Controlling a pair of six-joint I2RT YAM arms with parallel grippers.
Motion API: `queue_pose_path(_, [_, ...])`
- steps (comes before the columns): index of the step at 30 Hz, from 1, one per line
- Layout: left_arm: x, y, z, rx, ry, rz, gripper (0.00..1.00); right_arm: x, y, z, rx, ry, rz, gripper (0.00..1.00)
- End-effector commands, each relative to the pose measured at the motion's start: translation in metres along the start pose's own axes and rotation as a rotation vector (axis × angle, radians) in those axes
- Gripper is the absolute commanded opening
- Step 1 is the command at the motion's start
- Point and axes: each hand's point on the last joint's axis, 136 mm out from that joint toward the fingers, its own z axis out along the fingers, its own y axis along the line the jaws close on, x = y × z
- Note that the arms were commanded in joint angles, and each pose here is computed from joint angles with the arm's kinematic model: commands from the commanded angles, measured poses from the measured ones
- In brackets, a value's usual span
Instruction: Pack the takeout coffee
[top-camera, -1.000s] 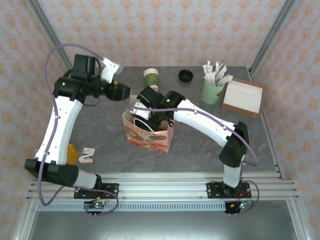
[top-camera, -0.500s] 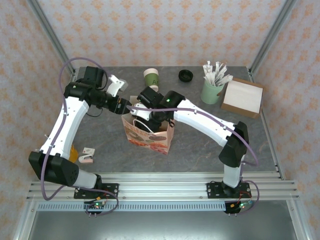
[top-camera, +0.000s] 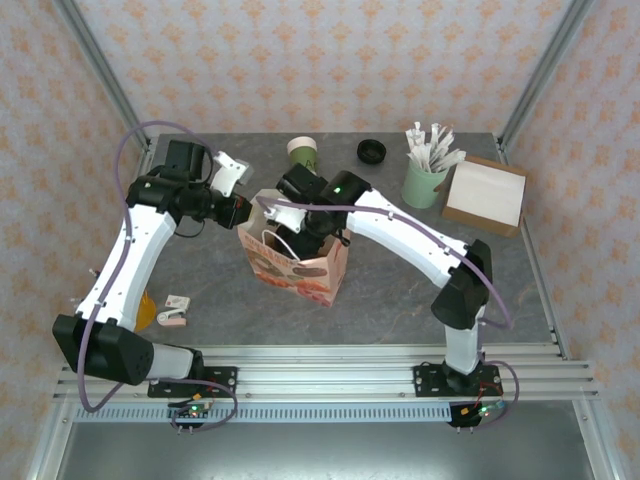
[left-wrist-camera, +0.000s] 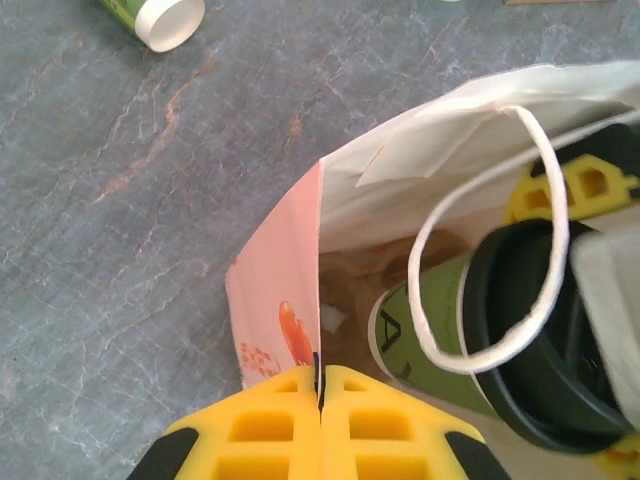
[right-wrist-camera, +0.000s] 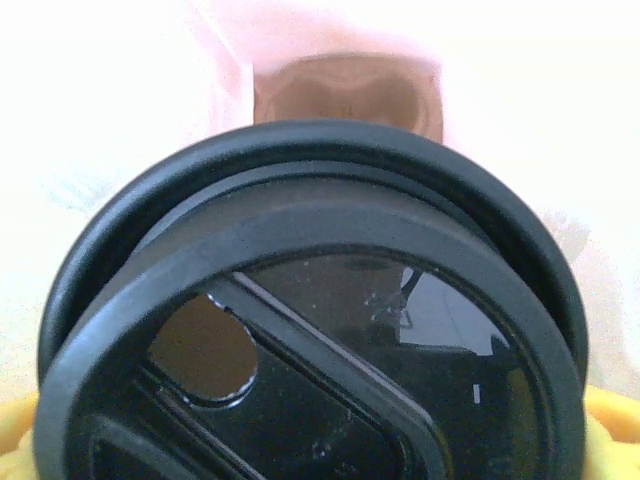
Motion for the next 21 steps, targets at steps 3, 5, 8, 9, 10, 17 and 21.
queue_pose_path(3, [-0.012,-0.004,-0.002,-0.034,-0.075,0.056,0.00,0.018,0.000,0.000,-0.028,0.098,0.061,0.37])
queue_pose_path(5, [-0.013,-0.004,-0.001,-0.052,-0.085,0.055,0.00,0.014,0.001,-0.004,-0.031,0.084,0.073,0.37])
queue_pose_path(8, [-0.022,-0.007,-0.003,-0.076,-0.118,0.057,0.00,0.004,-0.003,-0.011,-0.015,0.060,0.101,0.37])
queue_pose_path(9, [-0.025,-0.007,-0.003,-0.089,-0.125,0.058,0.00,0.001,-0.007,-0.013,0.009,0.055,0.113,0.37])
queue_pose_path(10, [-0.027,-0.010,-0.003,-0.095,-0.126,0.065,0.00,-0.001,-0.012,-0.016,0.039,0.049,0.124,0.37])
queue_pose_path(17, [-0.036,-0.007,-0.004,-0.143,-0.109,0.058,0.00,0.013,-0.038,-0.032,0.214,0.113,0.074,0.37])
queue_pose_path(21, [-0.047,-0.007,-0.007,-0.134,-0.121,0.032,0.00,0.039,-0.036,-0.024,0.205,0.239,0.044,0.37])
